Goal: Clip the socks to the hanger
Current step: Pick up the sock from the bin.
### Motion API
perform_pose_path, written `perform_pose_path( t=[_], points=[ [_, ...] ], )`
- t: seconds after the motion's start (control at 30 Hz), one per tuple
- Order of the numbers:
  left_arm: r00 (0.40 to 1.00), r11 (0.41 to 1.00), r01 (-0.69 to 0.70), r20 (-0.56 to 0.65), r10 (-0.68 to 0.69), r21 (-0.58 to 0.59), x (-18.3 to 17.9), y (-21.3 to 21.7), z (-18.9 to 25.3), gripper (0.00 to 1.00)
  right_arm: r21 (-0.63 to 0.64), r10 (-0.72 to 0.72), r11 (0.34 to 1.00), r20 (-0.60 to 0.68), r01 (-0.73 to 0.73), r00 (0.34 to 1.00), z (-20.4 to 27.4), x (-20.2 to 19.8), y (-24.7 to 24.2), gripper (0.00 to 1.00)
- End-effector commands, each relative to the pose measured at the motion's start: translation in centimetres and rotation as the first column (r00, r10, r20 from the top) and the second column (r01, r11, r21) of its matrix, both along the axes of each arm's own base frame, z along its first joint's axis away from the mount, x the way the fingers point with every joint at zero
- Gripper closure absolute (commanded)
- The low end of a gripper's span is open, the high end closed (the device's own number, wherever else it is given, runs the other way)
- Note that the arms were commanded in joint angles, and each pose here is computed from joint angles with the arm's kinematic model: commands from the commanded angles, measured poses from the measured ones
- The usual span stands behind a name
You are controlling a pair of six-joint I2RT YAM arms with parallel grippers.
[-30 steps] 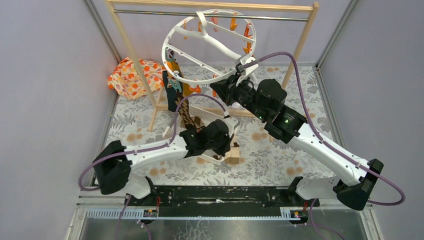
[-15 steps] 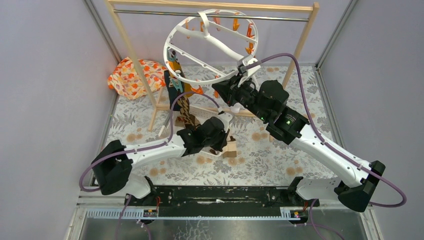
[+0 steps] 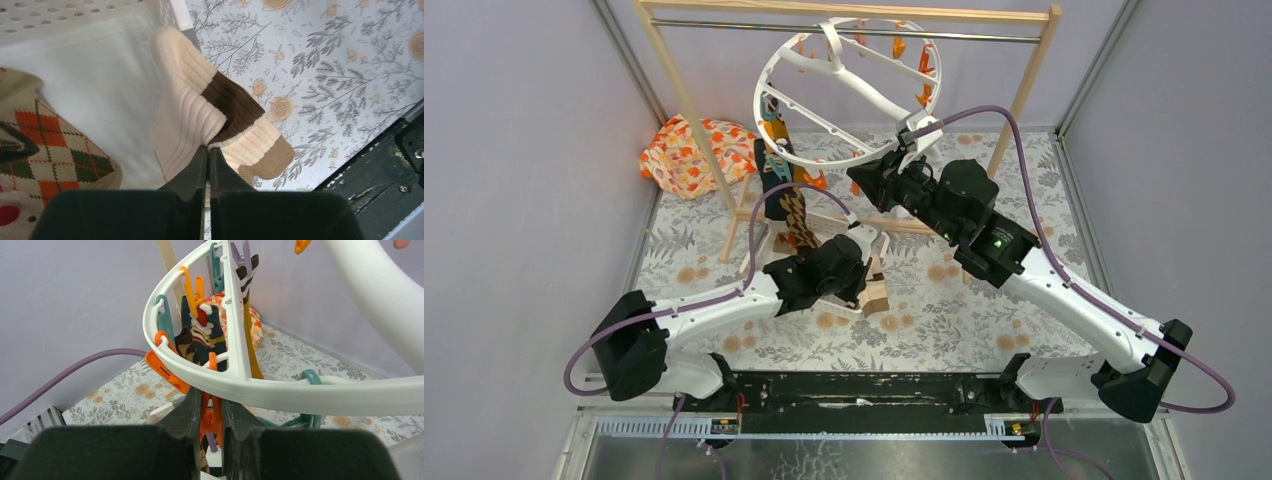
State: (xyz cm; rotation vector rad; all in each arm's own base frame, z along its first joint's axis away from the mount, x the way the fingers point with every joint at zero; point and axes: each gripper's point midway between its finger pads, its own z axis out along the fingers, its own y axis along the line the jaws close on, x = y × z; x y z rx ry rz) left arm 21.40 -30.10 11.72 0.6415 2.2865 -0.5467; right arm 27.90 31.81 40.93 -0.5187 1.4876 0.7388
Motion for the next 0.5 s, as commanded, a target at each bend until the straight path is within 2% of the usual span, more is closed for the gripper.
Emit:
perform_pose_path(
  t=[0.0,0.27,0.47],
  points=[
    [0.999,0.998,-0.041,0.005,0.041,0.046,0.4,1.3,-1.6,1.0,0.023,0.011,1.0,0.018,-0.012,1.0,0.8,0.0,0.1,1.0],
    [0.998,0.984,-0.049,0.028,0.055,-0.174,1.2,3.0,1.9,1.0,0.083,0.079,0.993,0.019,-0.081,0.997,2.4,-1.3,-0.7,1.0],
    [0.987,0.911,0.031,0.157,0.037,-0.411,0.0,3.0,8.5,1.0,0.075,0.083,0.994,0.008,-0.083,0.997,2.2,-1.7,-1.1,1.0]
  ],
)
